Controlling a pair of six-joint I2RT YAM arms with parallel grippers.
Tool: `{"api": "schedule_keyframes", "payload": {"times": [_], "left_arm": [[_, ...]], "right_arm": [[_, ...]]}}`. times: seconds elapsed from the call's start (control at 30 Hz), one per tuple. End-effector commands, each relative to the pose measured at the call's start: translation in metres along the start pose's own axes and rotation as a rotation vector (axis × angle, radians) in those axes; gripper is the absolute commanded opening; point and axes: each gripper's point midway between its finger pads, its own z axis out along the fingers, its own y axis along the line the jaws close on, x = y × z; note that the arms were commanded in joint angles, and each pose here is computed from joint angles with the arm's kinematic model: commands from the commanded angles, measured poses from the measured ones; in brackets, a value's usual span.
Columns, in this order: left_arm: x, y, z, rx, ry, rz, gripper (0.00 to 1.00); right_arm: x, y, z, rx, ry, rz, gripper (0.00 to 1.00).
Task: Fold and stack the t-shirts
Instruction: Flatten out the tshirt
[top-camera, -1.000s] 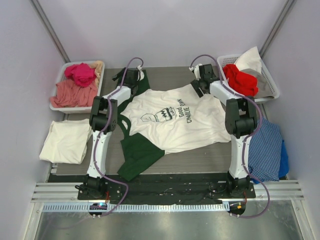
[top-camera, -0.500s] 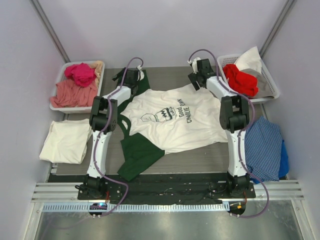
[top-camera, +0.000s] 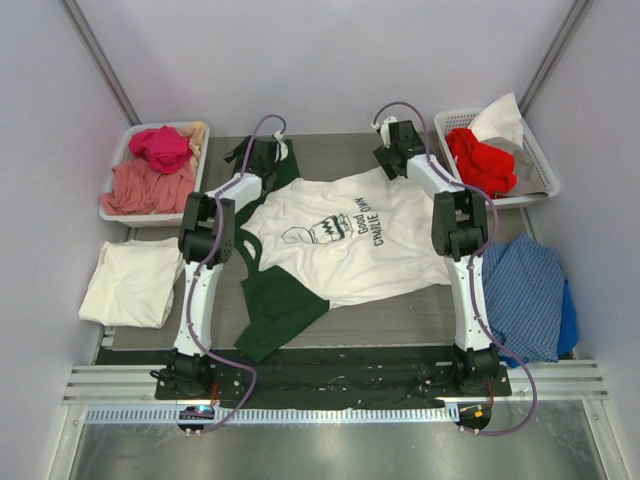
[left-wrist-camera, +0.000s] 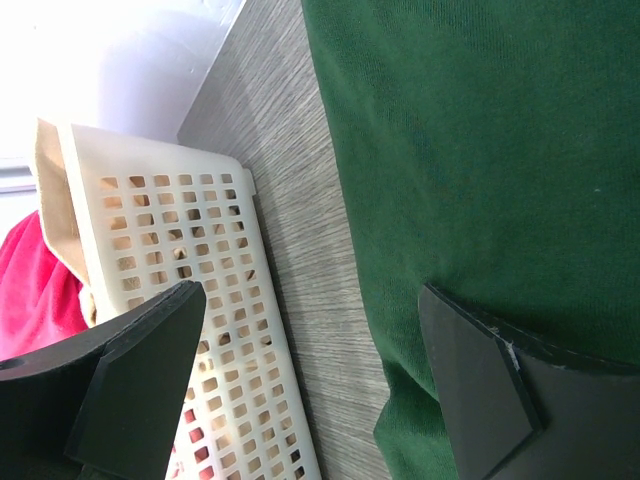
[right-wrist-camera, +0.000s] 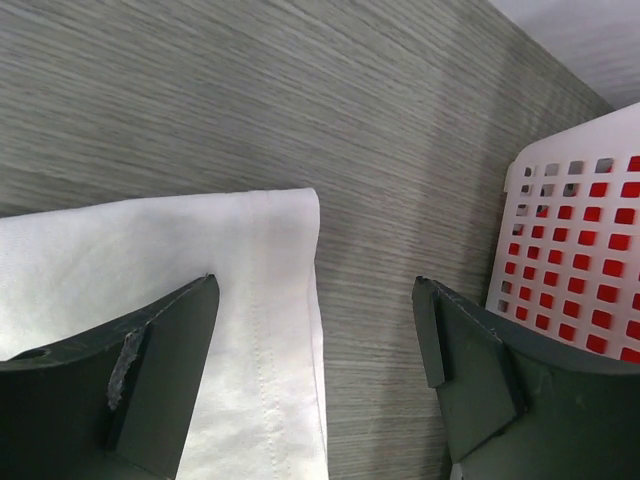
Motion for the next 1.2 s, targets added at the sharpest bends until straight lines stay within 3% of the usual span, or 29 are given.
{"api": "schedule_keyframes", "payload": {"times": [0.0, 0.6, 1.17], "left_arm": [[0.006, -0.009, -0.001, 0.021, 0.014, 0.026, 0.94], [-0.031, 0.023, 0.030, -0.103, -0.023, 0.010, 0.94], [-0.063, 0.040, 0.057, -0.222, -0.138, 0.037, 0.95]], "right_arm": [[-0.001, -0.017, 0.010, 0.075, -0.006, -0.035, 0.88], [0.030, -0.064, 0.037, 0.195, 0.066, -0.101, 0.88], [0.015, -0.067, 0.053, 0.234, 0.013, -0.111, 0.89]]}}
